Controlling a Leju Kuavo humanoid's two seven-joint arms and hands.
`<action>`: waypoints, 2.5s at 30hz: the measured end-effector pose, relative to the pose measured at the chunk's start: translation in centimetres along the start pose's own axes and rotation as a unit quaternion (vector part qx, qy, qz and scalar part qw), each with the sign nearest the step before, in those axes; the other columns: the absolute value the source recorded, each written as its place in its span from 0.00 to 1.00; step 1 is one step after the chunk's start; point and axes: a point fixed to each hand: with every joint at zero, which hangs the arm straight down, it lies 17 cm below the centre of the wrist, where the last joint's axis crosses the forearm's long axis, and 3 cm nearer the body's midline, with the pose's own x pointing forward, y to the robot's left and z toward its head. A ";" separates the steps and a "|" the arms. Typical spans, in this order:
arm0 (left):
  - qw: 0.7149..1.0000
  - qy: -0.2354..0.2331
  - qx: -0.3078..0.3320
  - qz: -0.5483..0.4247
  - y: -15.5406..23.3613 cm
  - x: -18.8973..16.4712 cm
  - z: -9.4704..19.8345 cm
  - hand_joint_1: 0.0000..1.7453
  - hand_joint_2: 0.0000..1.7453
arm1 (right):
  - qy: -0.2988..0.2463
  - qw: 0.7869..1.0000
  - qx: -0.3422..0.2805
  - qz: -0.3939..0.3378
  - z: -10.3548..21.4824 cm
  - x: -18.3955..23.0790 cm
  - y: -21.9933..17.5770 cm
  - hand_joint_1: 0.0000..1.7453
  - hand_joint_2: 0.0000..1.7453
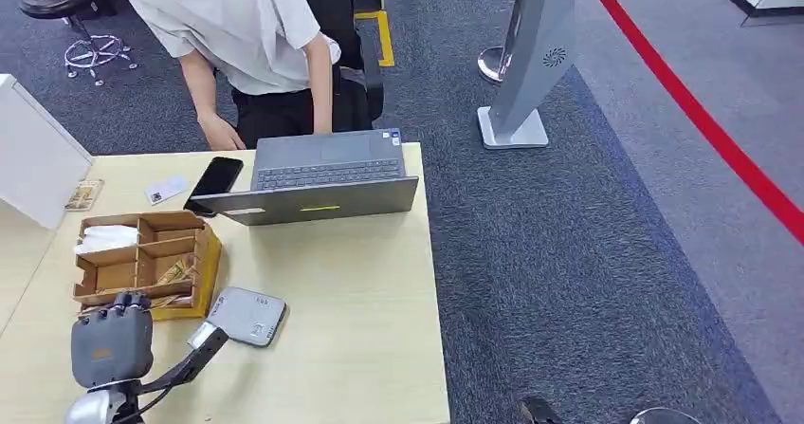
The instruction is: Pass the card to the sensor for recognition and then transmit it.
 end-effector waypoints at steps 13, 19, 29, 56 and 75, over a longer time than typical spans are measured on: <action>0.999 -0.026 0.037 -0.003 2.5 1.9 -0.1 1.00 1.00 | 0.001 1.000 0.000 -0.013 0.0 -0.4 0.1 0.00 1.00; 0.994 -0.082 0.071 -0.018 5.5 5.7 0.9 1.00 1.00 | 0.005 1.000 -0.002 -0.030 -0.1 -1.5 0.0 0.00 1.00; 0.982 -0.158 0.097 -0.041 8.8 10.3 3.8 1.00 1.00 | 0.009 0.999 -0.004 -0.037 -0.1 -3.0 -0.3 0.00 1.00; 0.965 -0.160 0.209 0.009 15.9 13.4 -10.9 1.00 1.00 | -0.001 1.000 -0.006 0.016 0.1 2.1 -0.3 0.00 1.00; 0.982 -0.115 0.151 0.007 11.9 10.8 -13.5 0.00 1.00 | -0.004 0.999 -0.002 0.042 0.3 3.4 0.4 0.00 1.00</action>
